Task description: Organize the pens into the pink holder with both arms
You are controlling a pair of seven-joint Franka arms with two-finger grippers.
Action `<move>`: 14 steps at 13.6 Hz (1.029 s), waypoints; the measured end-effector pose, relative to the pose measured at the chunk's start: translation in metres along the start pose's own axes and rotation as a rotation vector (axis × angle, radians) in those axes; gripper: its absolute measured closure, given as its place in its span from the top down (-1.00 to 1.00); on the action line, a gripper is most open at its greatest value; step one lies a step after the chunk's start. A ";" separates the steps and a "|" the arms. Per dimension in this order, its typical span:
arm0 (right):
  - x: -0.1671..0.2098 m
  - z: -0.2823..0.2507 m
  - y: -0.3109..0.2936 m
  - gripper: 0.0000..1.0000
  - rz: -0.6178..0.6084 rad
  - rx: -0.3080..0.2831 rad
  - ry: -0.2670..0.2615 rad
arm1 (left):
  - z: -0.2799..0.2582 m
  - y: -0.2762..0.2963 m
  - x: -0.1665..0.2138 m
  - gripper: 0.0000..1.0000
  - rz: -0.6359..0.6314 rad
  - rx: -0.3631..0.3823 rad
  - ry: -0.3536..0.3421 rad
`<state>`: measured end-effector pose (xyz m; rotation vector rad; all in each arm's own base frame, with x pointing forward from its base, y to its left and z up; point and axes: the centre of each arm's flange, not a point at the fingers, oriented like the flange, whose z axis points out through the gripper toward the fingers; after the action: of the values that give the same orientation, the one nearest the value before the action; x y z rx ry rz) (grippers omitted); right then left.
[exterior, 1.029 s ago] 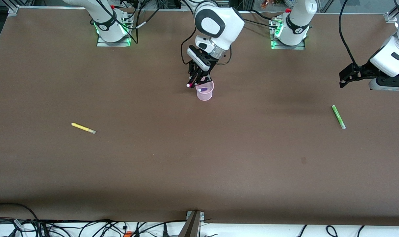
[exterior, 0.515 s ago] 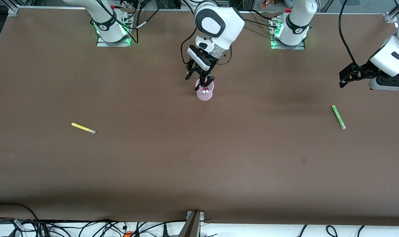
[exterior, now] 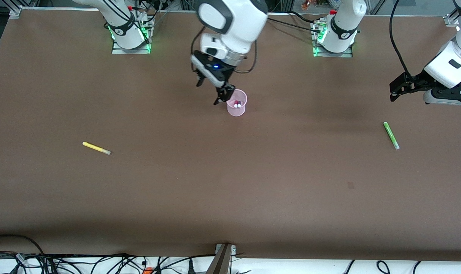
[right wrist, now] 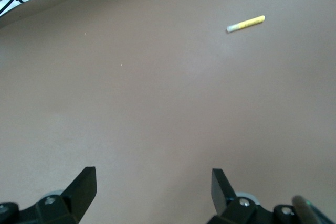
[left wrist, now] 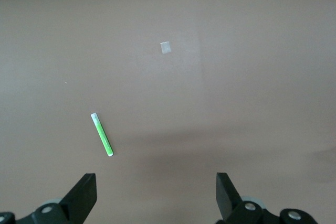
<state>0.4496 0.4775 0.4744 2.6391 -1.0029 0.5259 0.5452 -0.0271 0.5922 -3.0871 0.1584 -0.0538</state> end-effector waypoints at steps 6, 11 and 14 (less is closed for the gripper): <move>0.246 0.005 0.114 0.98 -0.358 0.077 -0.343 | -0.003 0.008 0.002 1.00 0.014 0.000 0.007; 0.331 0.048 0.175 0.99 -0.700 0.150 -0.396 | -0.003 0.008 0.002 1.00 0.014 0.000 0.007; 0.348 0.070 0.192 0.99 -0.790 0.193 -0.435 | -0.003 0.012 0.002 1.00 0.022 0.001 0.007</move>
<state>0.5771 0.1101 0.5822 3.0723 0.0803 -0.1464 0.5460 -0.0398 0.5950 -3.0843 0.1929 -0.0642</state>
